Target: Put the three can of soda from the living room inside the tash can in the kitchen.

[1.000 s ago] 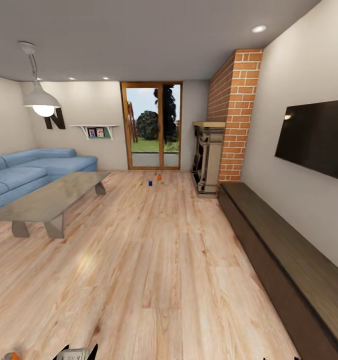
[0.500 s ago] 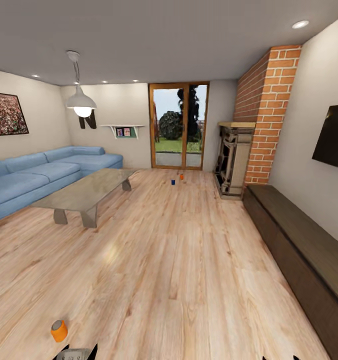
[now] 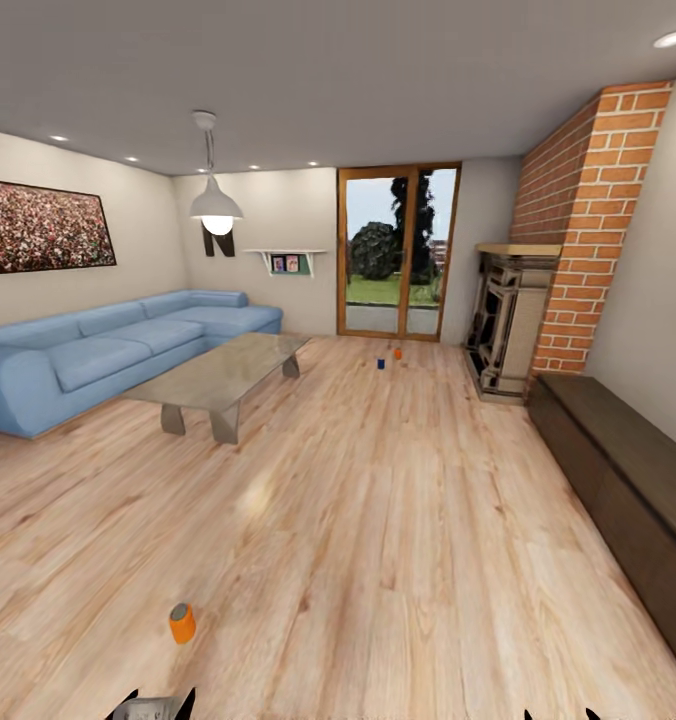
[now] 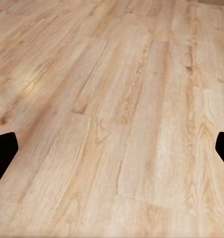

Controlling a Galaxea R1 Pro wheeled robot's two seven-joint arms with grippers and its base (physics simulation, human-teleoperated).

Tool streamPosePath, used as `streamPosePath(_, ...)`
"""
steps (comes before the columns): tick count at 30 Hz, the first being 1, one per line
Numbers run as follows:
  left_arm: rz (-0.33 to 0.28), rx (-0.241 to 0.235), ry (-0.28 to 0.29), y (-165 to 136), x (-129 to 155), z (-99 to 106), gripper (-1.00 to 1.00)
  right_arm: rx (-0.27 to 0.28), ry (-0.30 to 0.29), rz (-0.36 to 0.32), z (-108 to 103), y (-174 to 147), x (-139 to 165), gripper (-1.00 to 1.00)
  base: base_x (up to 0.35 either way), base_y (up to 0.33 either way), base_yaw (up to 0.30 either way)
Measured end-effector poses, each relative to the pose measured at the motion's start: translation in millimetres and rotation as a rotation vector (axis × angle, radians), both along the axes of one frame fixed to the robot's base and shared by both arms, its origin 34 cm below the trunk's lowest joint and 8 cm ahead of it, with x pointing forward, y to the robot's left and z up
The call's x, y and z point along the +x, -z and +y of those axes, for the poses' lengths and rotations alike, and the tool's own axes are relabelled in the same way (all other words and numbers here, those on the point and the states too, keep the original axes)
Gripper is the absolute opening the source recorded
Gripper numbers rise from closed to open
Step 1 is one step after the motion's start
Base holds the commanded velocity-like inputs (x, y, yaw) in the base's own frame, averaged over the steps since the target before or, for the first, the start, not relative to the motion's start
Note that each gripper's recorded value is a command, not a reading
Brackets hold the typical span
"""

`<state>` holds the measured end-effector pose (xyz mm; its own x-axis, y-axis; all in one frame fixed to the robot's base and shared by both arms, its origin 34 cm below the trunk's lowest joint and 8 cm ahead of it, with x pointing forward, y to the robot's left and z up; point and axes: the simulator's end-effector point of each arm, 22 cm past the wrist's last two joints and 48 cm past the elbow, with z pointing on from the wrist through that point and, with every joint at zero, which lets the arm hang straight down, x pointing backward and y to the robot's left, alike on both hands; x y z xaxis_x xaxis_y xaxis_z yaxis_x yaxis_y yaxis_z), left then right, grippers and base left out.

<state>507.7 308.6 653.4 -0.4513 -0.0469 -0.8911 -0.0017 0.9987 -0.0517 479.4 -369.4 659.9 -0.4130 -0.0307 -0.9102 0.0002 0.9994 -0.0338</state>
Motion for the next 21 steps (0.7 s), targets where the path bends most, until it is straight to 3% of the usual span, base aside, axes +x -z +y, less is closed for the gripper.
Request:
streamPosePath(13,0.0,0.0,0.0,0.0,0.0,0.1,1.0,-0.001,-0.006,0.002,1.8,0.4,0.4,1.0,-0.12,0.14,0.014)
streamPosePath(21,0.001,0.001,-0.001,0.5,-0.4,0.4,1.0,0.001,-0.005,0.011,3.1,4.2,-1.8,1.0,-0.023,0.019,0.189)
